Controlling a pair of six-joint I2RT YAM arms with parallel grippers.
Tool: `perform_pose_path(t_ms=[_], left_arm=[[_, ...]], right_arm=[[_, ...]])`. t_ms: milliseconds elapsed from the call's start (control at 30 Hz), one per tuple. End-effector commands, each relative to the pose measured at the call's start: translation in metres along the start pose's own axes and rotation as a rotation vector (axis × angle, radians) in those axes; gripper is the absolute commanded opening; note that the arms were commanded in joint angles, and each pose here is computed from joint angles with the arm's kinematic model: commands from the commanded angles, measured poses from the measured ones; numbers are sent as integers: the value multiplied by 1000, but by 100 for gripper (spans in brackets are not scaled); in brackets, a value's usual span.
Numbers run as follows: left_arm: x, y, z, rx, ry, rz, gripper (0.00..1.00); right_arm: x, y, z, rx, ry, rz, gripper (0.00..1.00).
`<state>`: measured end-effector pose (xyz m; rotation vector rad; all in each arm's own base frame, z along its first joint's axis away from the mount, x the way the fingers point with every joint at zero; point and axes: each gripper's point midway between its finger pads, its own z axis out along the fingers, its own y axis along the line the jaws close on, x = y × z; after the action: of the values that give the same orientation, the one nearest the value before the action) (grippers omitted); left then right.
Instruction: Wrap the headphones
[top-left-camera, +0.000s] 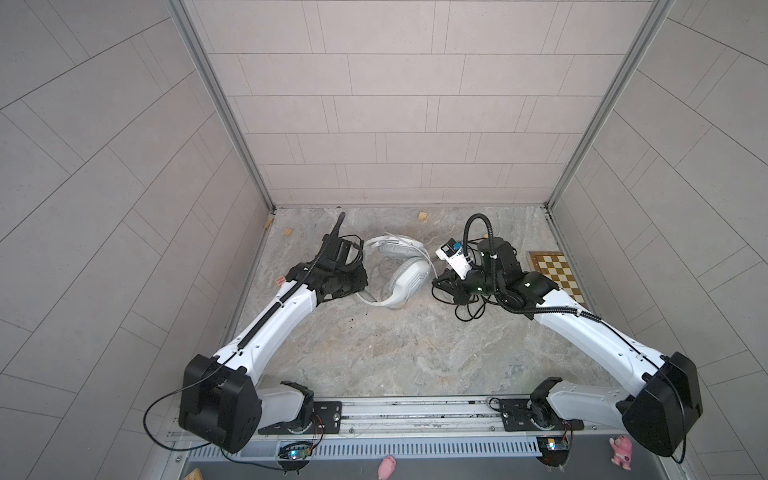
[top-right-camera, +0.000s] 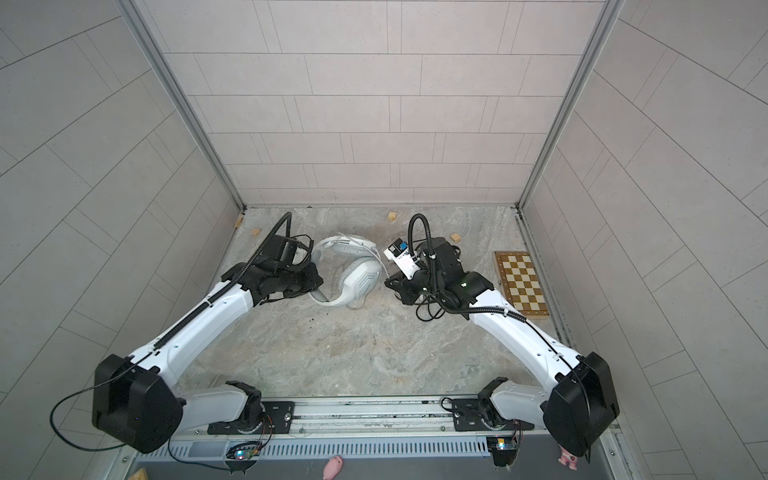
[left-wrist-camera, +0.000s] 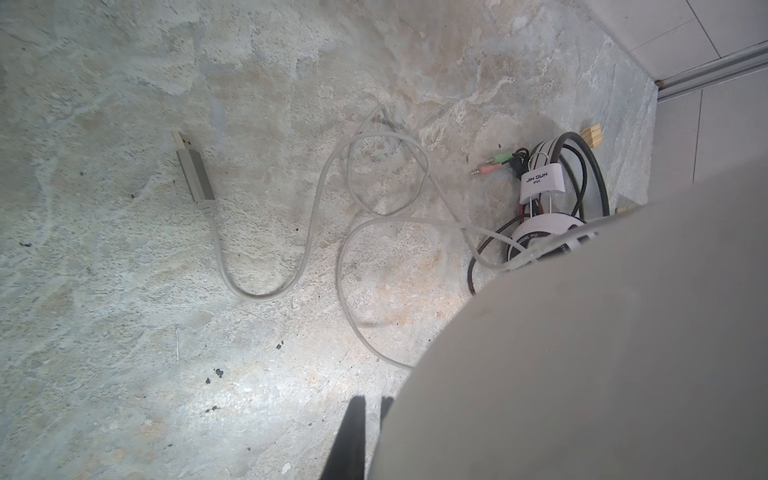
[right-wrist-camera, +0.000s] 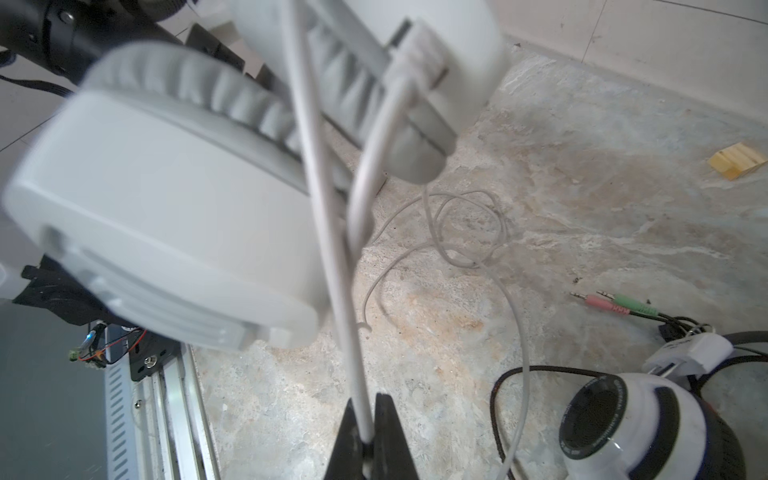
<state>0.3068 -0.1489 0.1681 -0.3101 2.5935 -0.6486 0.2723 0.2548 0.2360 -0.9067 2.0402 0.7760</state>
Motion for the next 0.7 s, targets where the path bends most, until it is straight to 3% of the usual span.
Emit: perform_pose_path(t_ms=[0, 200, 333, 467, 667], left_arm=[[-25, -21, -12, 77, -83, 11, 1], [-34, -20, 5, 69, -80, -3, 1], [-25, -25, 20, 94, 6, -14, 1], [-12, -24, 27, 101, 49, -16, 0], [-2, -16, 9, 96, 10, 10, 0]], right_arm=[[-21, 22, -20, 9, -32, -88, 2], [-35, 72, -38, -44, -45, -176, 2], [-44, 90, -44, -74, -39, -211, 2], [-50, 78, -40, -5, -16, -226, 2], [-60, 55, -30, 55, 21, -176, 3]])
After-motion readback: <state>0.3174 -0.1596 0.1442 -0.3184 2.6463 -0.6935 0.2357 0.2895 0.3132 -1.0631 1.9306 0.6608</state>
